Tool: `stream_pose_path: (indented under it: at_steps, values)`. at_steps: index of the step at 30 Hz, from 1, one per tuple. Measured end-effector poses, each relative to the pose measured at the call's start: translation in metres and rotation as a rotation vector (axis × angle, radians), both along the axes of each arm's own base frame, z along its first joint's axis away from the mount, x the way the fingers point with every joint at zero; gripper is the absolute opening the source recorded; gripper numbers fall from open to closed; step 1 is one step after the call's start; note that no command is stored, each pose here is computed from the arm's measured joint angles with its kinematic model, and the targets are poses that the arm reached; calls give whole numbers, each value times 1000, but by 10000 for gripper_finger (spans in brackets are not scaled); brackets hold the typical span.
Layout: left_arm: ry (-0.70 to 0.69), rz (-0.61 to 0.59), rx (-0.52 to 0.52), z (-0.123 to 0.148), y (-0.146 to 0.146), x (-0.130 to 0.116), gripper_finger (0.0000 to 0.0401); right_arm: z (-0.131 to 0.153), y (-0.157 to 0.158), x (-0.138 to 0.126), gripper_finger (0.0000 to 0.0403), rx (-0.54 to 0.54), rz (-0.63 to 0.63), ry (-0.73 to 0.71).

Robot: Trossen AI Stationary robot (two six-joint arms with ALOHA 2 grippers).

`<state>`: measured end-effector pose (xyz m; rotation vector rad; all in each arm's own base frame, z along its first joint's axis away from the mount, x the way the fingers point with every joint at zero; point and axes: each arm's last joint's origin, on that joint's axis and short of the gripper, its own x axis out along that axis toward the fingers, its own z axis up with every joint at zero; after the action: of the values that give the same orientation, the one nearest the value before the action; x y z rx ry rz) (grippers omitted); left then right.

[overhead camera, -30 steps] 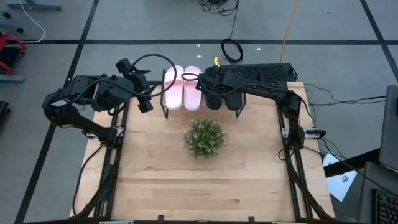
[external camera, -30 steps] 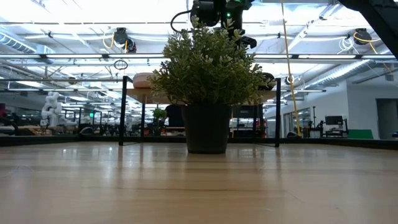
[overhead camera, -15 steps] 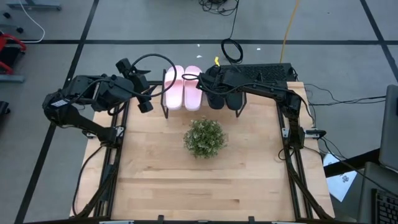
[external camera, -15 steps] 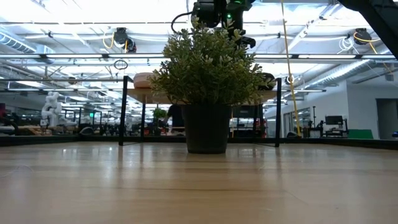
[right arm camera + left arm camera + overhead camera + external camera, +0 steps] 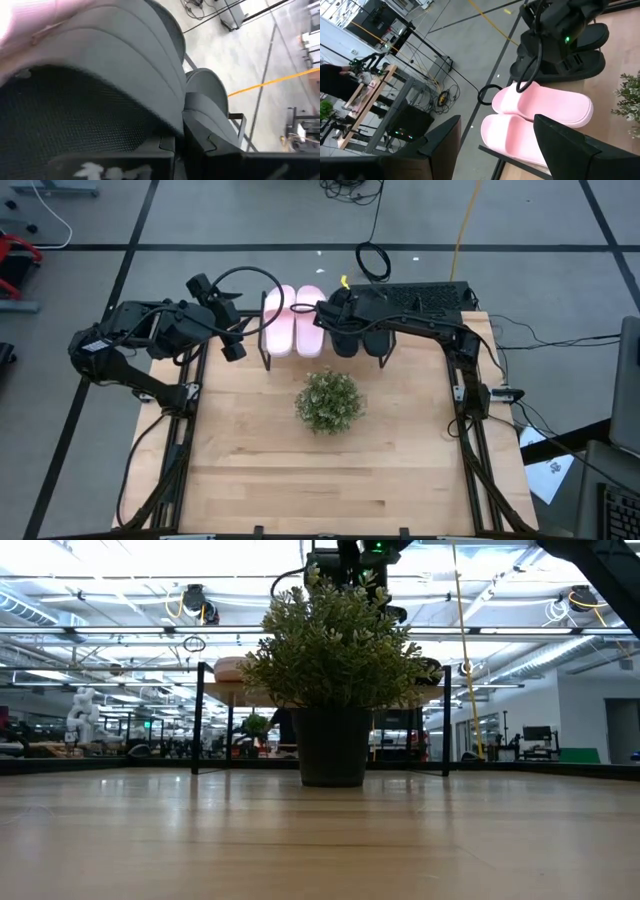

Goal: Pick and place slides into the shelf
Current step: Put the black slipper on the shelf

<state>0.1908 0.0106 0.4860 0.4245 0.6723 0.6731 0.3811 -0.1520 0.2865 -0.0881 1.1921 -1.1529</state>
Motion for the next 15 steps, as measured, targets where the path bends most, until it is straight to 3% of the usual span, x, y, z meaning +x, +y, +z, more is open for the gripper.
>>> stream_pose_path:
  at_steps: [15]
  values:
    - [0, -13, -10, 0, 0, 0, 255, -2, 3, 6, 12, -8, 58, 26]
